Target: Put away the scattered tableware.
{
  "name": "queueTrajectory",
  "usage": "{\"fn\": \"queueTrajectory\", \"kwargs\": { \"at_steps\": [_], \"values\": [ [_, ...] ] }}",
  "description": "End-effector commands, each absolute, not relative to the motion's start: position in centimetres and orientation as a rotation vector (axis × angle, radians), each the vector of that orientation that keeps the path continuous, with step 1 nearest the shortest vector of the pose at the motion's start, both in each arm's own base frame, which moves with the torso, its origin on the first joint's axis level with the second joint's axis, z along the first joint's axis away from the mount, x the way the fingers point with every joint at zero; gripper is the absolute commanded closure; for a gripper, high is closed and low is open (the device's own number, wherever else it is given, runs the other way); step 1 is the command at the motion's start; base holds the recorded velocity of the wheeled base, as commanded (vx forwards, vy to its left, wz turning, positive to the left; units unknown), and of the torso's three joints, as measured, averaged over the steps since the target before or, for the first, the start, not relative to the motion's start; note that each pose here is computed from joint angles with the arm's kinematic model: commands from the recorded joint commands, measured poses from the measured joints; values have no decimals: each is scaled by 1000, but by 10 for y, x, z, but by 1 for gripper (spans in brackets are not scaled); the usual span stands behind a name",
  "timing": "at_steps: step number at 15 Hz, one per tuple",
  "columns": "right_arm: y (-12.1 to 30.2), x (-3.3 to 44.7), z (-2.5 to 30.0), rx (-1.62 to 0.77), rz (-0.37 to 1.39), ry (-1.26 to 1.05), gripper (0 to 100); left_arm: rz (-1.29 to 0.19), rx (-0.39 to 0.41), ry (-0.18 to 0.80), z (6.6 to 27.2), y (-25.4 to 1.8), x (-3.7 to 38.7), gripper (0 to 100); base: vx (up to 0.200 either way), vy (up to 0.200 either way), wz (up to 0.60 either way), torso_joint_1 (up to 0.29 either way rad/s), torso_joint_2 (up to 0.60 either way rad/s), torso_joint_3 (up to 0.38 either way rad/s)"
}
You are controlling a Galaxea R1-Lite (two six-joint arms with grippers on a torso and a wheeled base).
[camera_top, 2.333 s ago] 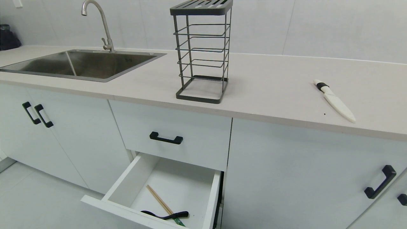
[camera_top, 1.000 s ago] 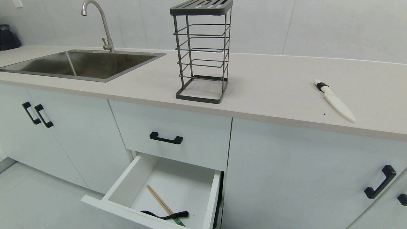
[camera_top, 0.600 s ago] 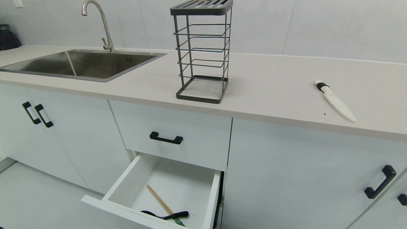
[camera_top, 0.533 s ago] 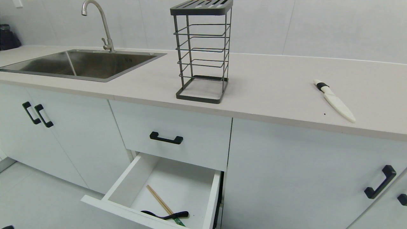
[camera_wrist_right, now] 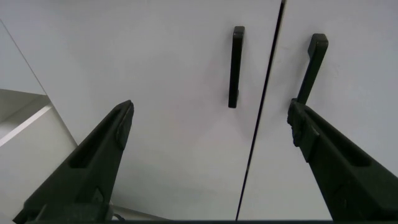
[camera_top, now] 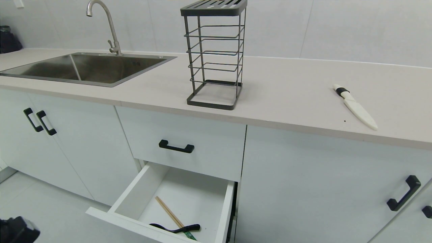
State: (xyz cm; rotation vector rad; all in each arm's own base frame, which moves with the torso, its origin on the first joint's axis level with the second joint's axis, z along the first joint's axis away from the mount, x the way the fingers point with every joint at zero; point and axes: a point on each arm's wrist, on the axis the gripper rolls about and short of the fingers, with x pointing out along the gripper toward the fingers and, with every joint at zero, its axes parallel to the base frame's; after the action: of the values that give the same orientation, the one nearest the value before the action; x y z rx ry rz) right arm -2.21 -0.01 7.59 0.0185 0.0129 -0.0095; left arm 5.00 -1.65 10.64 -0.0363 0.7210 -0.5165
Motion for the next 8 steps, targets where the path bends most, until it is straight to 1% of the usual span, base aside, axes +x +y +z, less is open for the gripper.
{"fn": "queueTrajectory", "kwargs": {
  "at_steps": [1,3,4,5,7,8],
  "values": [
    [0,-22,76,18,-9,17,0,-563,20,927,89,-22,67,0,0,0,0,0,0,0],
    [0,-22,76,18,-9,17,0,-591,71,1008,78,-22,68,0,0,0,0,0,0,0],
    [0,-22,76,18,-9,17,0,-599,85,1032,75,-23,71,0,0,0,0,0,0,0],
    [0,-22,76,18,-9,17,0,-594,81,1060,70,-24,79,0,0,0,0,0,0,0],
    [0,-22,76,18,-9,17,0,-554,92,1040,61,-27,93,0,0,0,0,0,0,0],
    [0,-22,76,18,-9,17,0,-537,93,1023,55,-30,109,0,0,0,0,0,0,0]
  ]
}}
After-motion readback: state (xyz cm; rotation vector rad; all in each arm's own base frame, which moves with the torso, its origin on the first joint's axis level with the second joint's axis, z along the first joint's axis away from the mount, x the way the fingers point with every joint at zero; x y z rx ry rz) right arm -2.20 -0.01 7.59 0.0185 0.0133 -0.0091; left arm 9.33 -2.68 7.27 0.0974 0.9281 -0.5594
